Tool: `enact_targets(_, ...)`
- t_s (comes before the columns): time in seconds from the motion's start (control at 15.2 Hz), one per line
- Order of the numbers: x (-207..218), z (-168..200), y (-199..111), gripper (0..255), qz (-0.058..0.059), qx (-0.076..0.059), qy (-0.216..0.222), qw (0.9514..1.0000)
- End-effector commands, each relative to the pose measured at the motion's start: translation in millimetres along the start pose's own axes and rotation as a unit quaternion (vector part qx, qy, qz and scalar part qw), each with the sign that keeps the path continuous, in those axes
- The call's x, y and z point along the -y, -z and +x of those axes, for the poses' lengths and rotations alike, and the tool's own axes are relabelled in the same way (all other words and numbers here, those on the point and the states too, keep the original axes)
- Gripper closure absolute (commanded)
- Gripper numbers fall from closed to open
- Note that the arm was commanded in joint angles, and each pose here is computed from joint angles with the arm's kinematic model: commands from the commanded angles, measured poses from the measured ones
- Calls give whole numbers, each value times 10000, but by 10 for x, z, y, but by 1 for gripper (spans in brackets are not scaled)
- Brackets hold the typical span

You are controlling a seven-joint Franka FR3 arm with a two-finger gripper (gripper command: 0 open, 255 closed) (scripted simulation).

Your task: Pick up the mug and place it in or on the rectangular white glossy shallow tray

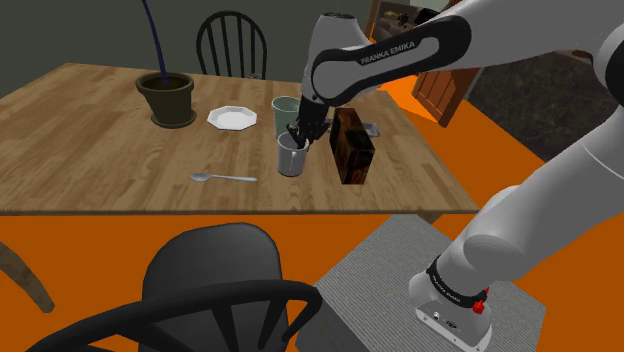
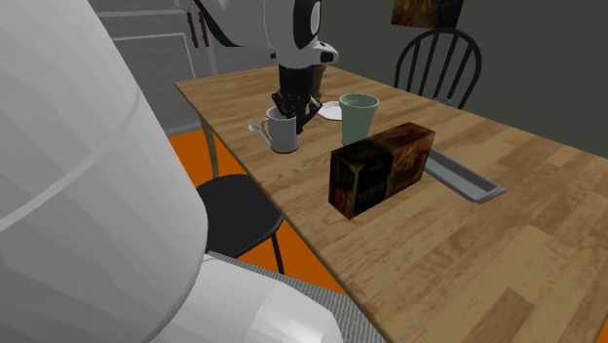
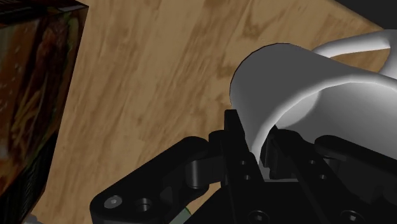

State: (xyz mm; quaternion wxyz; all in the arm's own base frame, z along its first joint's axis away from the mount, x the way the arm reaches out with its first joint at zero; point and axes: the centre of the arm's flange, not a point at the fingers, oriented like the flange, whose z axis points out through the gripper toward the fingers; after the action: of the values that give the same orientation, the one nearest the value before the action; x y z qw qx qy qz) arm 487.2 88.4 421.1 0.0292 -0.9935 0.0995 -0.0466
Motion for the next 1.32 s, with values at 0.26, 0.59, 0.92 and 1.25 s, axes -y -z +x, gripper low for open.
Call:
enact_targets(0.26,18,13,273,255,0,1,0,10000)
enact_targets(0.59,-572,306,321,255,0,1,0,10000)
enact_targets(0.92,-1162,597,369,255,0,1,0,10000)
enact_targets(1.25,-1752,889,417,255,0,1,0,10000)
